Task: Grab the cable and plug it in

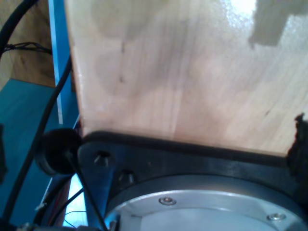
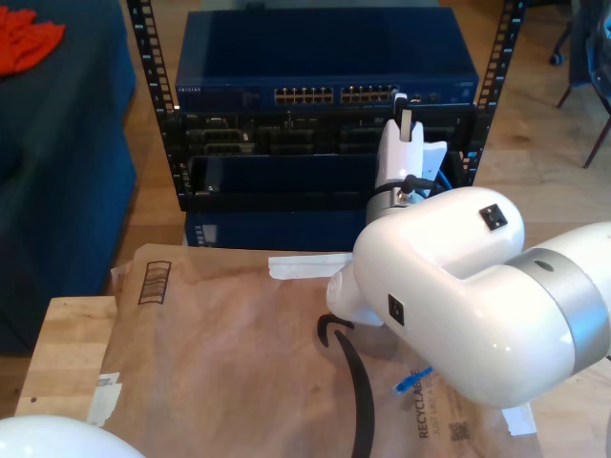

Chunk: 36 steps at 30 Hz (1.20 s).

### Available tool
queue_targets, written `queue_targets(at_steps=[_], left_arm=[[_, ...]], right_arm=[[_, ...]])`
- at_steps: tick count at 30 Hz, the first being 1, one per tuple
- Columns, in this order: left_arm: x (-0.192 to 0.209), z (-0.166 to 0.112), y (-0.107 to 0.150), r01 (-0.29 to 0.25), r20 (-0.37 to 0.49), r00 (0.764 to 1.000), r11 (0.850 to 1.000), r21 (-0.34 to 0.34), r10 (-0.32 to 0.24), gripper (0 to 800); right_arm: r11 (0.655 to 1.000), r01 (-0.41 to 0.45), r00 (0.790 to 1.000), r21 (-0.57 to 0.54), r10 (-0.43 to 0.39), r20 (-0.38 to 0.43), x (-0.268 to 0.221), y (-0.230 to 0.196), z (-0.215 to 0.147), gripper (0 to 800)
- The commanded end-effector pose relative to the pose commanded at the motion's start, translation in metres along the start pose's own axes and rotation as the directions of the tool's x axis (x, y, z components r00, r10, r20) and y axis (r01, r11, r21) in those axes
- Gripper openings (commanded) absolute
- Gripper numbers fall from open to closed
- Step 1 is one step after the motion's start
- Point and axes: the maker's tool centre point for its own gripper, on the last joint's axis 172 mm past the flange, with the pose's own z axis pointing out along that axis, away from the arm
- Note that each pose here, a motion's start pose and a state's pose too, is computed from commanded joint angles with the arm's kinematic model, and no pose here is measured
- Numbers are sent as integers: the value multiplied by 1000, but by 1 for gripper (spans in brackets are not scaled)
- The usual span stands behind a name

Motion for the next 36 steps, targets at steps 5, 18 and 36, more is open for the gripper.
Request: queue_targets(at_steps=[5,18,36], left_arm=[[0,0,0,0,0,1000,1000,0,0,800],[0,0,0,0,0,1000,1000,0,0,800],[0,0,0,0,0,1000,1000,0,0,800]], right_arm=[[1000,-8,1000,11,8,2,-3,-5,2,0],[1000,-11,1000,15,11,1,-5,1,7,0],[1000,-7,1000,14,7,-14,5,2,10,0]])
